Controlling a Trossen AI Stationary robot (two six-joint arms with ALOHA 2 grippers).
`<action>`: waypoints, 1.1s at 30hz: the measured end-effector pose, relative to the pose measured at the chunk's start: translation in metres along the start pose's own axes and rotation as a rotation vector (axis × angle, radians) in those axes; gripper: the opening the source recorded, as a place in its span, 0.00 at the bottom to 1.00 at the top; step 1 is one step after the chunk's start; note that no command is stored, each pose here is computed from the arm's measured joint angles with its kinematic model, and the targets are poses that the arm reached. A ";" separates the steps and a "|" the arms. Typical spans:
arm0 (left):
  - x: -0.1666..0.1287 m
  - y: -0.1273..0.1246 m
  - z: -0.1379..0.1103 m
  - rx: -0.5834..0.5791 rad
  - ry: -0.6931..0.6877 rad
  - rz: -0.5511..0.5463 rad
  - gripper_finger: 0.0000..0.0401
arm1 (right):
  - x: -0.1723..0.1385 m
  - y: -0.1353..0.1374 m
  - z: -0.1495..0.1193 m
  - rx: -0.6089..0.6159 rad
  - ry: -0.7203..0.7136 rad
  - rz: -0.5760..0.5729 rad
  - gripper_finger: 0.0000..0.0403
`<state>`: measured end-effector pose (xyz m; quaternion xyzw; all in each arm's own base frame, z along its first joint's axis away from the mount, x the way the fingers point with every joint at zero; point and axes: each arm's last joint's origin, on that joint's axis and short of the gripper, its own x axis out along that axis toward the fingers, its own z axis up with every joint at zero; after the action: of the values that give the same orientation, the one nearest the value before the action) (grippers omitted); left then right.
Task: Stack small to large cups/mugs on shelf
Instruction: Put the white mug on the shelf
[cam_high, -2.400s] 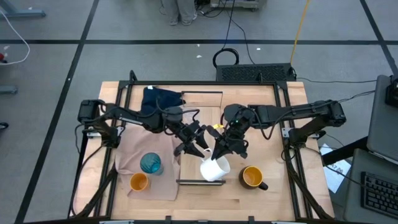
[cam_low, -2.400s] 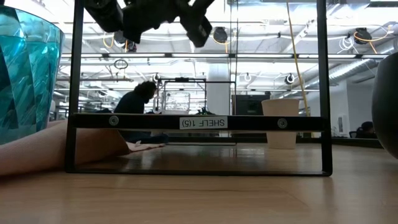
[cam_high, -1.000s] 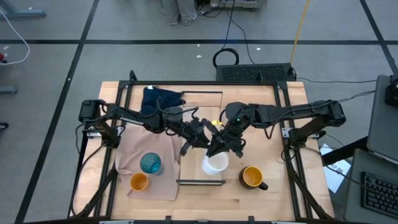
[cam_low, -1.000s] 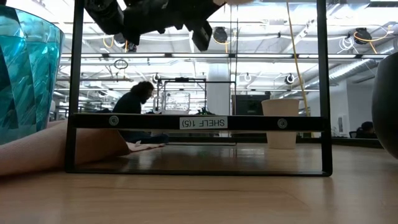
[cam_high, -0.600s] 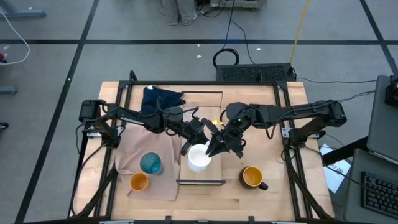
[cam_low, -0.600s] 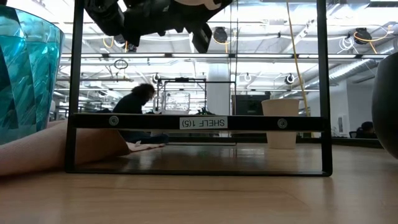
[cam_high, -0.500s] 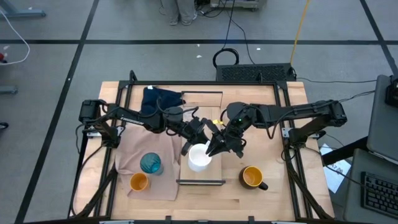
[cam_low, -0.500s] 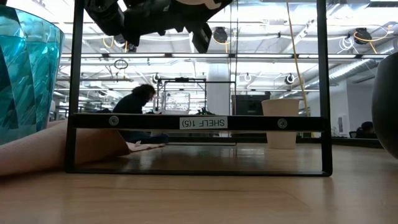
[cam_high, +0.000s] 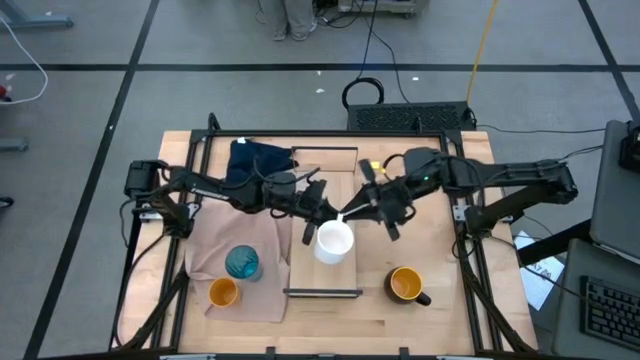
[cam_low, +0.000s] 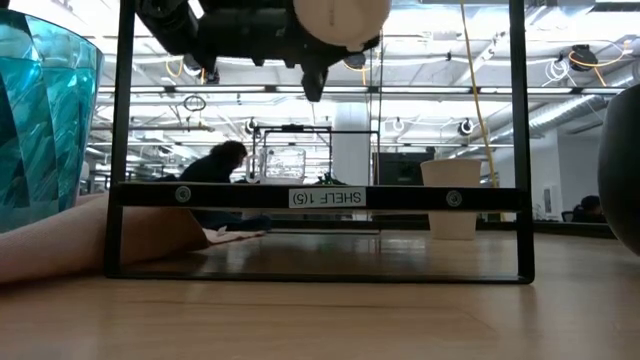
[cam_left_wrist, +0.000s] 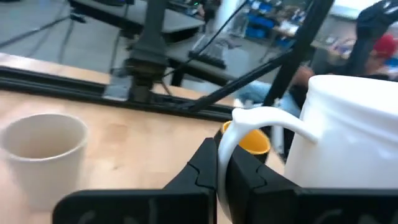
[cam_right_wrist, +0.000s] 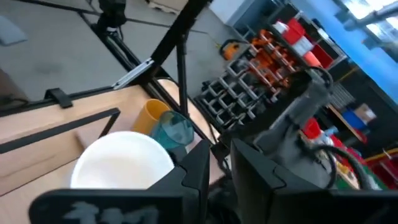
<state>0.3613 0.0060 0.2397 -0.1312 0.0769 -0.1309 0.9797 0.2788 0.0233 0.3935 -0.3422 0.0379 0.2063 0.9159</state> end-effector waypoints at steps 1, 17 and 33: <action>-0.001 -0.002 0.002 0.022 -0.007 0.020 0.02 | -0.003 0.000 0.001 0.014 0.004 0.001 0.14; -0.034 -0.072 0.016 0.303 0.027 0.724 0.02 | -0.022 0.005 0.001 0.150 0.154 -0.061 0.14; -0.038 -0.103 -0.015 0.247 -0.049 1.182 0.02 | -0.021 0.008 -0.001 0.203 0.179 -0.043 0.14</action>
<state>0.2985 -0.0828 0.2585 0.0455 0.0984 0.4305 0.8960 0.2567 0.0202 0.3922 -0.2656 0.1327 0.1502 0.9430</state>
